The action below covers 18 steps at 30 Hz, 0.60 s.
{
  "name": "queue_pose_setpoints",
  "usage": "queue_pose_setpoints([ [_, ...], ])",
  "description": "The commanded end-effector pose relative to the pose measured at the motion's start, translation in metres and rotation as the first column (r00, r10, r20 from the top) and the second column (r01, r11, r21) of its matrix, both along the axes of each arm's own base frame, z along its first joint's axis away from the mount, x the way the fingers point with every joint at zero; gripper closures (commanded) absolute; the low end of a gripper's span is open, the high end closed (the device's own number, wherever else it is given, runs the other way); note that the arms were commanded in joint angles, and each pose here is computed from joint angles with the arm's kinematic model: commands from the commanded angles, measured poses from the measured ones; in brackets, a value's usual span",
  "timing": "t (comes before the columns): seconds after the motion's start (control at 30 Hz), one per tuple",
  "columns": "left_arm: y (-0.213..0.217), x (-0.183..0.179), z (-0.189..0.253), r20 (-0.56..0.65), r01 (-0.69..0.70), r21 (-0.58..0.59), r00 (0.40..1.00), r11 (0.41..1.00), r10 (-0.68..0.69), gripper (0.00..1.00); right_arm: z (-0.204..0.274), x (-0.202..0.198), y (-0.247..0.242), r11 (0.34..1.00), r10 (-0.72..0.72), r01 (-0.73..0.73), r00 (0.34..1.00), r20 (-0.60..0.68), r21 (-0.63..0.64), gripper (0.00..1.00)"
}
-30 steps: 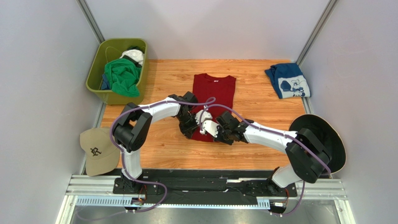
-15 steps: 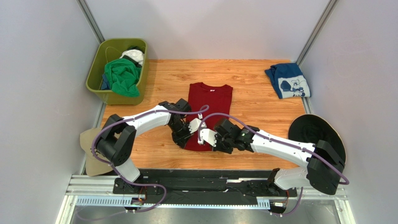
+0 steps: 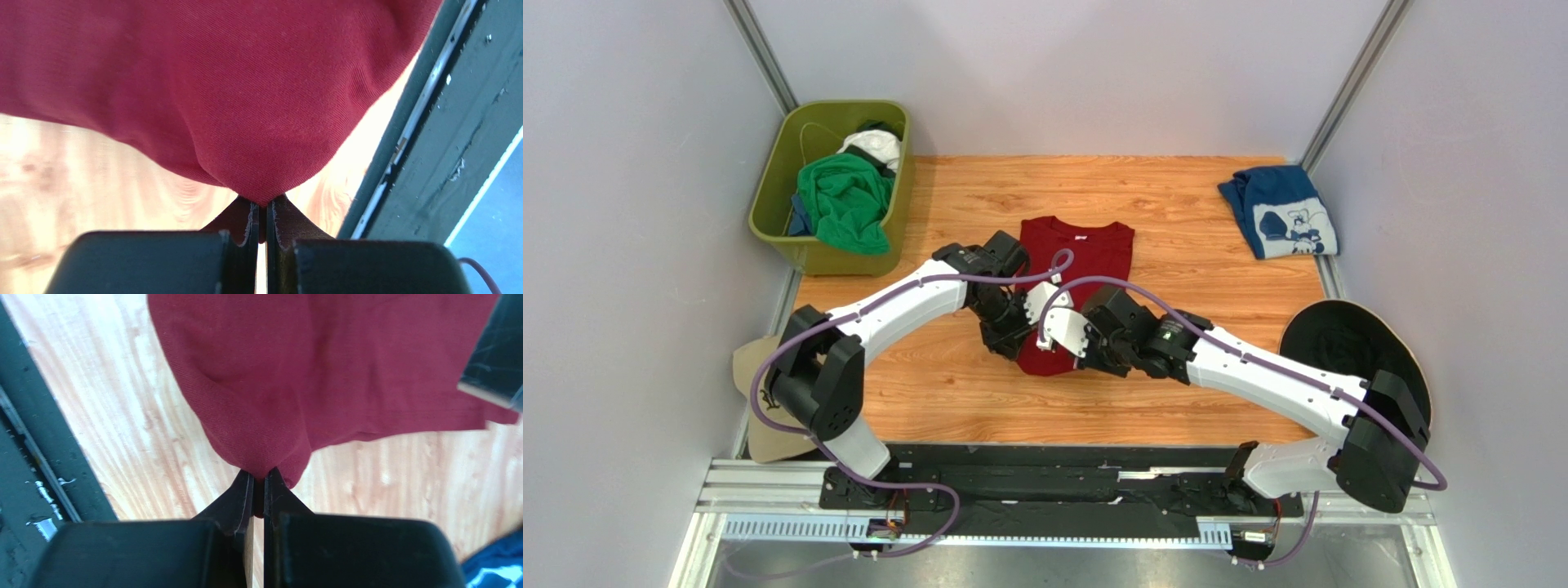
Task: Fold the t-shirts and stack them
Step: Fold the tshirt
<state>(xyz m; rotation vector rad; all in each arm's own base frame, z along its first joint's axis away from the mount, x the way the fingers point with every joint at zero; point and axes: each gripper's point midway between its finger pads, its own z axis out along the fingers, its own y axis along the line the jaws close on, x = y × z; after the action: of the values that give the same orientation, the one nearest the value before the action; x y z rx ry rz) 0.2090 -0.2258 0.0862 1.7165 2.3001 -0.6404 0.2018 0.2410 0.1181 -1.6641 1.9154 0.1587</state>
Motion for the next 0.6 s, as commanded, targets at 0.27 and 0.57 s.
queue_pose_setpoints([
  [0.27,-0.002,0.074,0.062,0.182,-0.046,-0.077,0.981,0.996,0.06,1.0,0.053,0.065,-0.007,0.997,-0.076,0.074,0.983,0.169,0.018,1.0],
  [0.57,-0.005,0.139,0.056,0.186,-0.085,-0.087,0.977,0.993,0.1,1.0,0.05,0.122,-0.015,0.993,-0.119,0.12,0.976,0.183,0.002,1.0],
])
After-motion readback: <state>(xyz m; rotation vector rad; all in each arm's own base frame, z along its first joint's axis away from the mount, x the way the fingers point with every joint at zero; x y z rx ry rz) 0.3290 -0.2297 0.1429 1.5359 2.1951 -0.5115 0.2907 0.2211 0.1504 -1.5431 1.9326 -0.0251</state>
